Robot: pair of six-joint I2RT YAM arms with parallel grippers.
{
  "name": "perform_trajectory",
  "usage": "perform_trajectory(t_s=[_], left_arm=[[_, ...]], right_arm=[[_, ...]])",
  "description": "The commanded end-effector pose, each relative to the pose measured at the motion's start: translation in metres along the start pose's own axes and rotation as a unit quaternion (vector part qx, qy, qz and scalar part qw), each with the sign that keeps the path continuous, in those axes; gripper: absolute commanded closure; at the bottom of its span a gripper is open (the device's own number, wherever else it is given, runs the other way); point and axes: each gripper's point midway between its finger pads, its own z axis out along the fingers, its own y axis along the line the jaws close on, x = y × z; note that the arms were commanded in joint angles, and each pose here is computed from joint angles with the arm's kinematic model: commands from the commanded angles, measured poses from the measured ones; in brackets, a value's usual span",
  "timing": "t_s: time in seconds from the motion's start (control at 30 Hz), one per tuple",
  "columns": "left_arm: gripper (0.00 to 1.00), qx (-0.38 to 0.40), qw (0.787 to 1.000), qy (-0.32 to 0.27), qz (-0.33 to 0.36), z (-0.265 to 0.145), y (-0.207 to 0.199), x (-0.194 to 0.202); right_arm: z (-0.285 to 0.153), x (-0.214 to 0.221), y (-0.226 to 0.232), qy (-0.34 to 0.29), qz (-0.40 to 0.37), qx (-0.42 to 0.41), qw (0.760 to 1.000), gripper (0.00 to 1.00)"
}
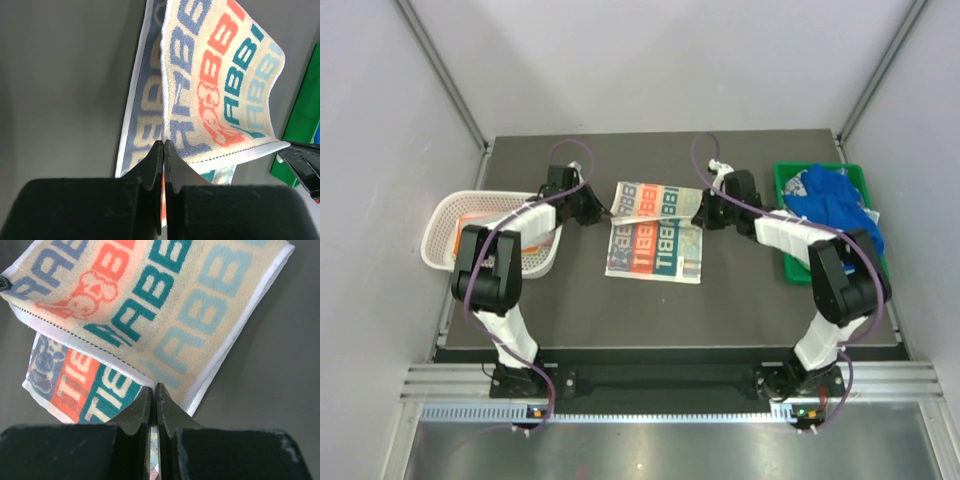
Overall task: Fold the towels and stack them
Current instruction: Fold the towel
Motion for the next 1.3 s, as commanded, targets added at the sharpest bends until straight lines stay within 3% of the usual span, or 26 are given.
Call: perform_trajectory(t_s=[0.0, 0.7, 1.27], left_arm=[[1.0, -0.004, 1.0, -0.011, 0.02, -0.022, -0.002, 0.0], [1.0, -0.023, 0.999, 0.041, 0.021, -0.045, 0.018, 0.059], [1.0, -0.028, 0.998, 0.054, 0.03, -0.055, 0.024, 0.073]], right_arm=[[-0.018, -0.017, 0.011, -0.046, -0.029, 0.008, 0.999, 1.0], [-0.052, 0.036, 0.036, -0.039, -0.042, 0.001, 0.998, 1.0], [-0.056, 0.061, 0.04, -0.026, -0.046, 0.002, 0.999, 1.0]])
